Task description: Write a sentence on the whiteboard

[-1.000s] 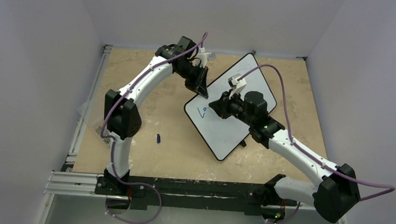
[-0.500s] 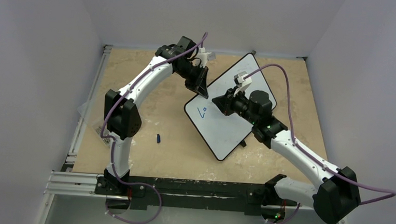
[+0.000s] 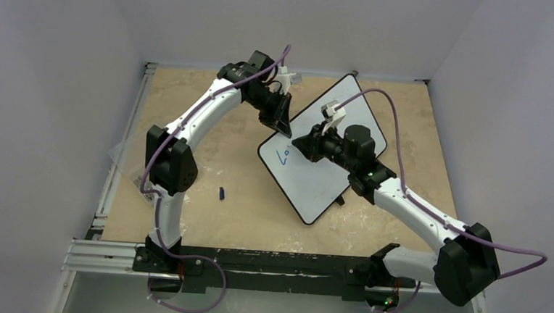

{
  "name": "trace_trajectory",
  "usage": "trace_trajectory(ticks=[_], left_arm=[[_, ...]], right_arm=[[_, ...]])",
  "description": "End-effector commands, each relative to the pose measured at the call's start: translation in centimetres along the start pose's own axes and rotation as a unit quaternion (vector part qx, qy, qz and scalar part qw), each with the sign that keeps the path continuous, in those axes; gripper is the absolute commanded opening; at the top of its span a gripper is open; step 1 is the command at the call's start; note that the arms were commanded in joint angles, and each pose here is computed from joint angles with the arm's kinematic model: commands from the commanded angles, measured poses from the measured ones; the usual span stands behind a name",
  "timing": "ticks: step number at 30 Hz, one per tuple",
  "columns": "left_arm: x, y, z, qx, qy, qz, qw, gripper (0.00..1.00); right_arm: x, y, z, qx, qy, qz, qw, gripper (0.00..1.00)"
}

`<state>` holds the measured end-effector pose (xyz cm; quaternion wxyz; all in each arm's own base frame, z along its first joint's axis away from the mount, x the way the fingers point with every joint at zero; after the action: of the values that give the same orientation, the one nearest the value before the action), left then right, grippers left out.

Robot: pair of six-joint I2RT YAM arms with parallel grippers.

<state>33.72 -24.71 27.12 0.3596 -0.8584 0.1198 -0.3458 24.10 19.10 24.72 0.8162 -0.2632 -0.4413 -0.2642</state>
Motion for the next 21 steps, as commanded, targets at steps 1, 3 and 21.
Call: trace_trajectory(ticks=[1, 3, 21], left_arm=[[-0.4, 0.5, 0.8, 0.090, 0.045, 0.010, 0.995, 0.00], [-0.4, 0.5, 0.9, 0.090, 0.043, 0.010, 0.995, 0.00], [-0.4, 0.5, 1.0, 0.097, 0.044, 0.012, 0.994, 0.00]], right_arm=[[1.6, 0.3, 0.8, 0.027, -0.004, -0.033, 0.999, 0.00], [1.5, 0.4, 0.7, 0.026, -0.002, -0.030, 0.999, 0.00], [-1.5, 0.6, -1.0, -0.005, 0.002, 0.008, 1.000, 0.00]])
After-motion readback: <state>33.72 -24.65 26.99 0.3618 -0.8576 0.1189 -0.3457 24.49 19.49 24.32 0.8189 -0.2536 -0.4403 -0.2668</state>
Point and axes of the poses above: each gripper's point midway between its finger pads, its own y axis out along the fingers, its own z axis along the line the jaws close on, x = y × z, the point moved 10 cm from there along -y, back along the fingers, and after that the axes turned 10 degrees about y, right-handed, at the moved point
